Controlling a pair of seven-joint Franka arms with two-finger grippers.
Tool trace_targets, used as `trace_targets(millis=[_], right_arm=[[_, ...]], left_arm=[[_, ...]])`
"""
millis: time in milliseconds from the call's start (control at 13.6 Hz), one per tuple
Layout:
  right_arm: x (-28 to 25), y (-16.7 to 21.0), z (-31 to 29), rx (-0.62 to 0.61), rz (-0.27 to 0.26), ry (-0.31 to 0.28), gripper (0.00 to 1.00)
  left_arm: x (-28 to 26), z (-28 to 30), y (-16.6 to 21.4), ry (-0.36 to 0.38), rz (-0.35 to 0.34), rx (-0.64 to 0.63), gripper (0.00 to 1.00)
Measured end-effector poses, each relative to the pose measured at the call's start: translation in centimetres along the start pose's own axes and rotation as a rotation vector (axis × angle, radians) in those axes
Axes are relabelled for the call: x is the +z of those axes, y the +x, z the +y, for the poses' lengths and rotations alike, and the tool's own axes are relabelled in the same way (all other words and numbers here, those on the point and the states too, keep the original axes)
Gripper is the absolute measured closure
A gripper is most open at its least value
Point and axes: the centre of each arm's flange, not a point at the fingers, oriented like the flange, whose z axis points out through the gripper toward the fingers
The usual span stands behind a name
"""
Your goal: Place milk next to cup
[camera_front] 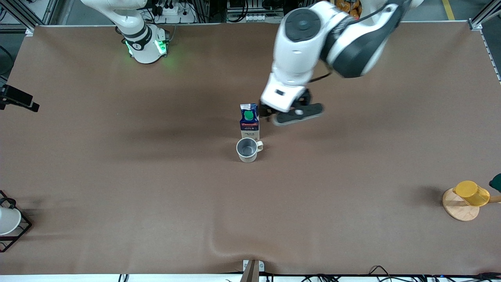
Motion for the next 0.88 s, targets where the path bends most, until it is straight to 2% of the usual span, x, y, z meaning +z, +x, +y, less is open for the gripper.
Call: trace_targets(millis=[220, 440, 661, 881], right_arm=[[0.8, 0.3, -1.8, -0.038, -0.019, -0.07, 0.0], [0.8, 0.4, -2.0, -0.044, -0.006, -0.081, 0.0], [0.4, 0.4, -1.9, -0.042, 0.012, -0.082, 0.0], [0.3, 0.3, -2.0, -0.043, 0.015, -0.082, 0.0]], left_arm=[[-0.4, -4.8, 3.1, 0.078, -0.029, -0.002, 0.0], [-0.2, -7.5, 5.4, 0.099, -0.038, -0.029, 0.0], [-1.3, -12.0, 7.4, 0.115, -0.031, 0.043, 0.0], [-3.9, -20.5, 10.6, 0.043, -0.066, 0.149, 0.0]])
